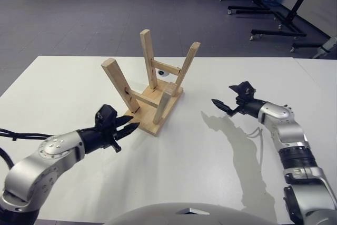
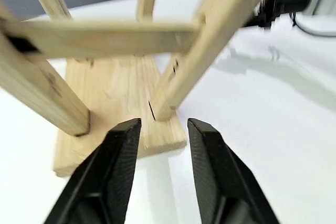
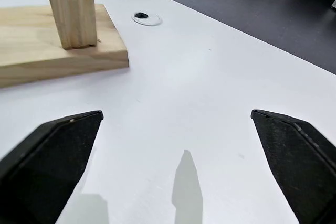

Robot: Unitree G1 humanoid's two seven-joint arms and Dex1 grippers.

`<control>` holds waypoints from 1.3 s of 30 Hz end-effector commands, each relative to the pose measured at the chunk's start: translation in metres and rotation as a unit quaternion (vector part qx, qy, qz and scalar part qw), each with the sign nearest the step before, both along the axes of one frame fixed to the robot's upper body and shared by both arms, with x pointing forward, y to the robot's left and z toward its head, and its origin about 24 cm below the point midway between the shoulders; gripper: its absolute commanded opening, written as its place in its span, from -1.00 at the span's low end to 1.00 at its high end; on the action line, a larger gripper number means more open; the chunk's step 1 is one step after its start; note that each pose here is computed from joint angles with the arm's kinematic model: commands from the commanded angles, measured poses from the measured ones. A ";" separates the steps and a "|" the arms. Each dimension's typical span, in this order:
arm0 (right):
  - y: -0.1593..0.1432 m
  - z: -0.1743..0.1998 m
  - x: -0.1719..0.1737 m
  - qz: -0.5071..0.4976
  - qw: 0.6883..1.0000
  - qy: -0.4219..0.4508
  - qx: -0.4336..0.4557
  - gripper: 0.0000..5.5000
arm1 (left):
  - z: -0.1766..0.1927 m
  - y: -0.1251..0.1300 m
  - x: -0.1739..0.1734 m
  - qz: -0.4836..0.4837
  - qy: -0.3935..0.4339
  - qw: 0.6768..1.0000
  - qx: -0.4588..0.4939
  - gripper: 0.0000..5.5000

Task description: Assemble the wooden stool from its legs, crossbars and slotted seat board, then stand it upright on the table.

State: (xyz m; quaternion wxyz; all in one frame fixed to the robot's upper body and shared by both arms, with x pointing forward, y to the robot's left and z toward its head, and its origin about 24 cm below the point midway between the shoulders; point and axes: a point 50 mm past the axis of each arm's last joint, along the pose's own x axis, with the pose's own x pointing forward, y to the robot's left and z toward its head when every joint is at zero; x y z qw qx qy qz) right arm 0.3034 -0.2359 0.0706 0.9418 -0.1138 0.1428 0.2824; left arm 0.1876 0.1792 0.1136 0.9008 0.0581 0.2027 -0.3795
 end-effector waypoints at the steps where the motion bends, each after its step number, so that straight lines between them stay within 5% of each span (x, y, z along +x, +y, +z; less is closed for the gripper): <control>1: 0.014 0.008 0.007 0.007 1.000 -0.017 0.012 0.90 | -0.004 -0.013 0.002 -0.005 -0.012 1.000 0.020 -0.21; 16: 0.061 0.046 0.015 0.039 0.998 -0.036 0.046 0.90 | -0.048 -0.070 0.013 0.005 0.002 0.992 0.129 0.63; 19: 0.063 0.050 0.015 0.048 0.997 -0.037 0.048 0.90 | -0.061 -0.071 0.019 0.021 -0.014 0.983 0.182 0.65; 29: 0.060 0.045 0.011 0.043 0.997 -0.036 0.054 0.90 | -0.075 -0.004 0.033 0.145 -0.037 0.945 0.291 0.65; 35: 0.060 0.042 0.007 0.047 0.997 -0.030 0.056 0.90 | -0.079 0.070 0.043 0.263 -0.023 0.898 0.351 0.65; 39: 0.063 0.034 0.004 0.048 0.998 -0.016 0.043 0.90 | -0.071 0.051 0.043 0.209 -0.001 0.950 0.234 0.65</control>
